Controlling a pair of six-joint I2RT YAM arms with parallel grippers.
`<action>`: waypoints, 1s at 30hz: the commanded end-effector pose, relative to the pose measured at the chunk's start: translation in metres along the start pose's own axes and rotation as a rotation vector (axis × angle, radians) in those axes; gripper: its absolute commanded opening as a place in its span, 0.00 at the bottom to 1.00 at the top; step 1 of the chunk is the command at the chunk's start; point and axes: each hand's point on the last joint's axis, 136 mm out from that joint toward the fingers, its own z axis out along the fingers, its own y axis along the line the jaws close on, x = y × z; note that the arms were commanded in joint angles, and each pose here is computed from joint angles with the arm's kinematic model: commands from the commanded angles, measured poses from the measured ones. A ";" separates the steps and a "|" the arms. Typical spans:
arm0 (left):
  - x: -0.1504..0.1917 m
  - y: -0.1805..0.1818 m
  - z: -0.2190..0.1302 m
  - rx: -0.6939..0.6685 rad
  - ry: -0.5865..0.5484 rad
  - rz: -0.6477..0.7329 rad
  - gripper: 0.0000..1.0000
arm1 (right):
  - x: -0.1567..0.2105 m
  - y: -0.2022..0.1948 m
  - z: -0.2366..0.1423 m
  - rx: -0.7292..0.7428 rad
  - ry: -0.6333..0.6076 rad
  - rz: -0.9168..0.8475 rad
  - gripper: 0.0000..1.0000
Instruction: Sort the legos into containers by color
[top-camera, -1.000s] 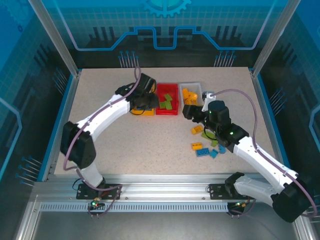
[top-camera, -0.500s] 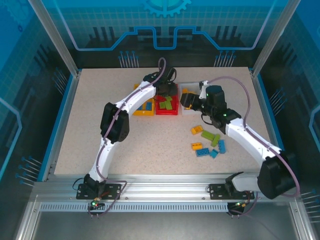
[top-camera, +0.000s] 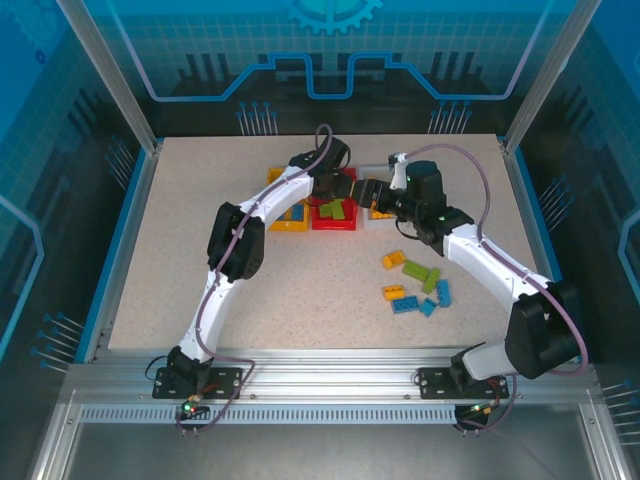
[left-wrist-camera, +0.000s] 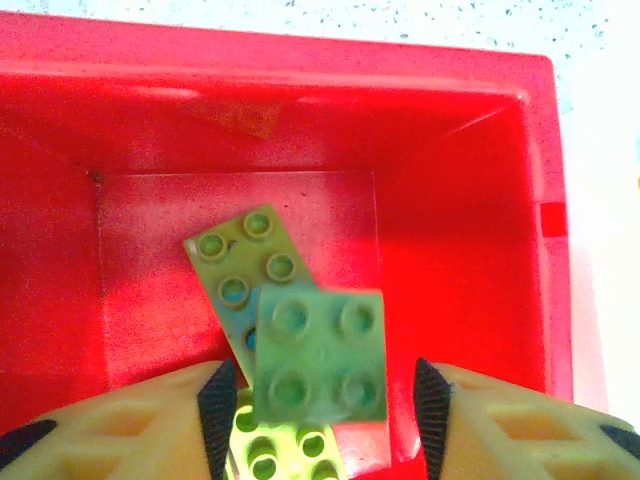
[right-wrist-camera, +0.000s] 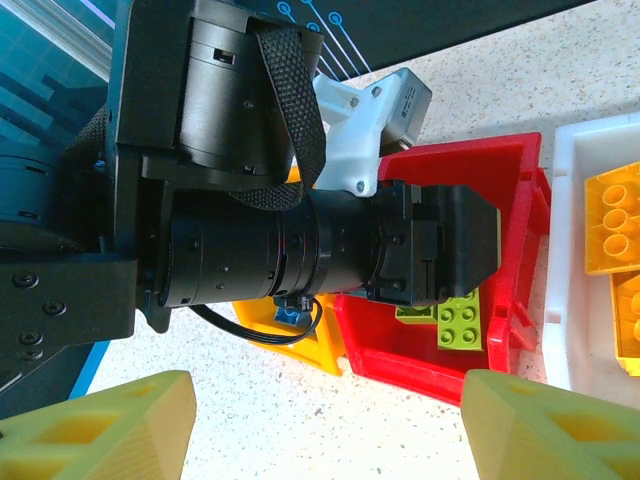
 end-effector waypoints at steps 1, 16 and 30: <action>-0.026 -0.021 -0.040 0.060 -0.083 0.008 0.56 | -0.011 0.000 -0.017 0.016 -0.038 -0.022 0.73; -0.018 -0.082 -0.196 0.317 -0.258 0.019 0.58 | 0.037 -0.087 -0.118 0.569 0.000 0.095 0.66; 0.154 -0.090 -0.229 0.462 -0.112 0.093 0.58 | 0.161 -0.144 -0.167 0.844 0.276 0.380 0.57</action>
